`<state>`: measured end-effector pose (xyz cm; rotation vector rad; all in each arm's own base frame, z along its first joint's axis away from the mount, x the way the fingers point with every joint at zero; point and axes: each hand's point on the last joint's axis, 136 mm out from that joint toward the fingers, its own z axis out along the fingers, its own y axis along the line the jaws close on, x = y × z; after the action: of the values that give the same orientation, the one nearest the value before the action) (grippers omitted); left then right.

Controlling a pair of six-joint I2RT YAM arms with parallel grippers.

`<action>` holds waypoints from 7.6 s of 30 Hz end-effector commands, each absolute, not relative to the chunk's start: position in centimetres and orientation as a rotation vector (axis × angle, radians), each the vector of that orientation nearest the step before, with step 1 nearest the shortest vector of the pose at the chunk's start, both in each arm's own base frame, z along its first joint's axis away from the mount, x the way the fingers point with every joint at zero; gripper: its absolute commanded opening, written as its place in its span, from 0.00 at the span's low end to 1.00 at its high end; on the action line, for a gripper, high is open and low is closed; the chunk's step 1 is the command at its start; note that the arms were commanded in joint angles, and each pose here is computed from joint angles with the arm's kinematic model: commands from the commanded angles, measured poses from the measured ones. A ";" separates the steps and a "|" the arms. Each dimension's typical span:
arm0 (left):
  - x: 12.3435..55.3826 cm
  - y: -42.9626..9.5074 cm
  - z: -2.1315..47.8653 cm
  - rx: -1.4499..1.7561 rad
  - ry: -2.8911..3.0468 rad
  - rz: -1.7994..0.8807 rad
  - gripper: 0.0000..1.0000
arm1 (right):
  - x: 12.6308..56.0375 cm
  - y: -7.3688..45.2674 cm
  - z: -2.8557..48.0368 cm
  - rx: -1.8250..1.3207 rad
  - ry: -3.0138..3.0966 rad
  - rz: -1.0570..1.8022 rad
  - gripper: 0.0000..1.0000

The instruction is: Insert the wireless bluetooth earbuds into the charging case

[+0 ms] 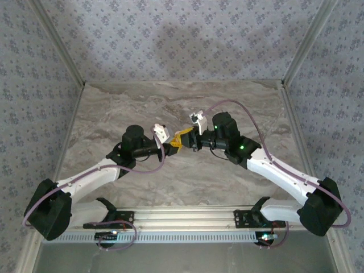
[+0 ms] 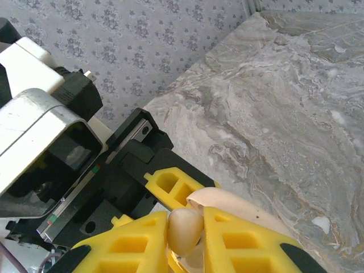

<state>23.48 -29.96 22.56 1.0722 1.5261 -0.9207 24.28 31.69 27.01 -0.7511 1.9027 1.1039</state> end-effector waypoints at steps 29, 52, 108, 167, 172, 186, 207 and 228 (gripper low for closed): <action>22.2 -30.7 30.0 1.098 1.283 -0.998 0.19 | 22.8 30.7 25.7 -1.076 1.929 1.074 0.30; 24.3 -30.0 26.6 1.071 1.398 -0.854 0.19 | 22.8 29.2 33.0 -0.848 1.817 1.161 0.43; 28.2 -26.2 22.5 0.913 1.642 -0.691 0.19 | 22.4 11.2 3.7 -0.132 3.353 0.040 0.38; 27.7 -33.4 26.5 0.982 1.396 -0.897 0.19 | 28.6 24.3 34.8 -0.661 1.780 0.973 0.21; 27.5 -34.0 27.1 0.995 1.359 -0.933 0.19 | 27.6 26.5 34.4 -0.763 1.762 1.007 0.21; 27.3 -34.3 28.4 0.990 1.334 -0.952 0.19 | 27.9 28.6 32.1 -0.837 1.794 1.023 0.21; 26.6 -34.5 30.0 0.983 1.287 -0.985 0.19 | 28.7 28.7 30.8 -0.832 1.780 0.966 0.21; 27.2 -34.0 29.2 0.962 1.334 -0.936 0.19 | 27.4 27.6 32.8 -0.831 1.730 0.988 0.21</action>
<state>27.40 -34.07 26.30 0.9741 1.4139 -0.9525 28.00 27.80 31.68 -0.8276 1.7647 0.9652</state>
